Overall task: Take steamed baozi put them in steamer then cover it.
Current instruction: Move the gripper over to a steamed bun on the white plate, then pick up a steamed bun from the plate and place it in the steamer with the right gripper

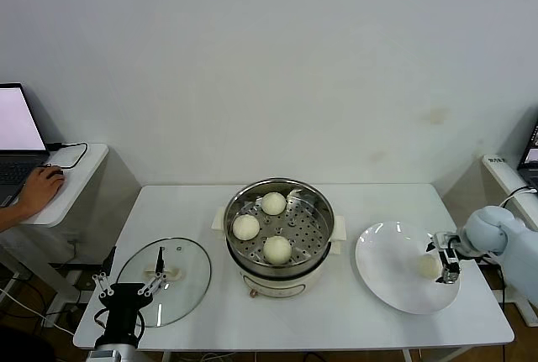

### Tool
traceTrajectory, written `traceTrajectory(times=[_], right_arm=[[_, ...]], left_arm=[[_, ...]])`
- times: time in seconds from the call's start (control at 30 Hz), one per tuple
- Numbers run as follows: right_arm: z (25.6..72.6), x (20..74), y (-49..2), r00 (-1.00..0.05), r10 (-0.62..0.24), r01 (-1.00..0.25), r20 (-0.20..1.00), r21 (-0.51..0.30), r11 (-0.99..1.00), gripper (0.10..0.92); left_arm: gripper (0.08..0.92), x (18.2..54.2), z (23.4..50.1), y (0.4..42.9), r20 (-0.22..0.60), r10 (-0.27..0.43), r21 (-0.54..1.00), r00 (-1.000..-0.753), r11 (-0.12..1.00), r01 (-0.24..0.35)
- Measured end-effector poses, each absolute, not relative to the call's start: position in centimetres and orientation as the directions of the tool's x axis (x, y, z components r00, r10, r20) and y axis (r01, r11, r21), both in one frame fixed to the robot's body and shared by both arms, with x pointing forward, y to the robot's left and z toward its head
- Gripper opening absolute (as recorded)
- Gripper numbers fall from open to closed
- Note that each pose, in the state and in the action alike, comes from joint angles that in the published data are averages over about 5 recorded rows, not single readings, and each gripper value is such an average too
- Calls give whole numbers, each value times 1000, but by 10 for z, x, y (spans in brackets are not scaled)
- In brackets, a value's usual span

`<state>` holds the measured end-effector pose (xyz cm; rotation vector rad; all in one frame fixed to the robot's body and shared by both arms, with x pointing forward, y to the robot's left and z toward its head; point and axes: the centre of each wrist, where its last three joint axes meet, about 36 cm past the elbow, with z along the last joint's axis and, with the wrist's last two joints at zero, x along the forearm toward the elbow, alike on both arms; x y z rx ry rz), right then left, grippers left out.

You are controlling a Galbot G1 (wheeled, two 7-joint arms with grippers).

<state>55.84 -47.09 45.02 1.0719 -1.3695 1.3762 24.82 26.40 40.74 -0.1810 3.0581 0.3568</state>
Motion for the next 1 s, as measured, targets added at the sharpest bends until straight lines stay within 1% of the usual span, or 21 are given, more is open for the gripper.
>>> traceTrajectory(times=[0.13, 0.33, 0.5, 0.63, 0.77, 1.0], right_arm=[[448, 560, -470, -227, 15, -974, 974, -227, 15, 716], [449, 562, -469, -227, 14, -974, 974, -227, 21, 641], [464, 564, -467, -234, 12, -972, 972, -235, 22, 613], [490, 568, -464, -254, 5, -967, 967, -254, 16, 611], [526, 574, -456, -293, -19, -956, 956, -293, 13, 611], [605, 590, -412, -392, -123, -918, 912, -396, -9, 620]], left_arm=[[823, 249, 407, 263, -71, -109, 224, -992, 967, -122], [823, 249, 408, 263, -73, -107, 224, -992, 967, -121], [823, 249, 409, 264, -76, -105, 226, -992, 967, -119], [823, 251, 408, 262, -78, -103, 223, -992, 968, -118], [823, 252, 405, 262, -75, -100, 222, -992, 968, -114], [823, 254, 405, 259, -78, -92, 221, -993, 969, -108]])
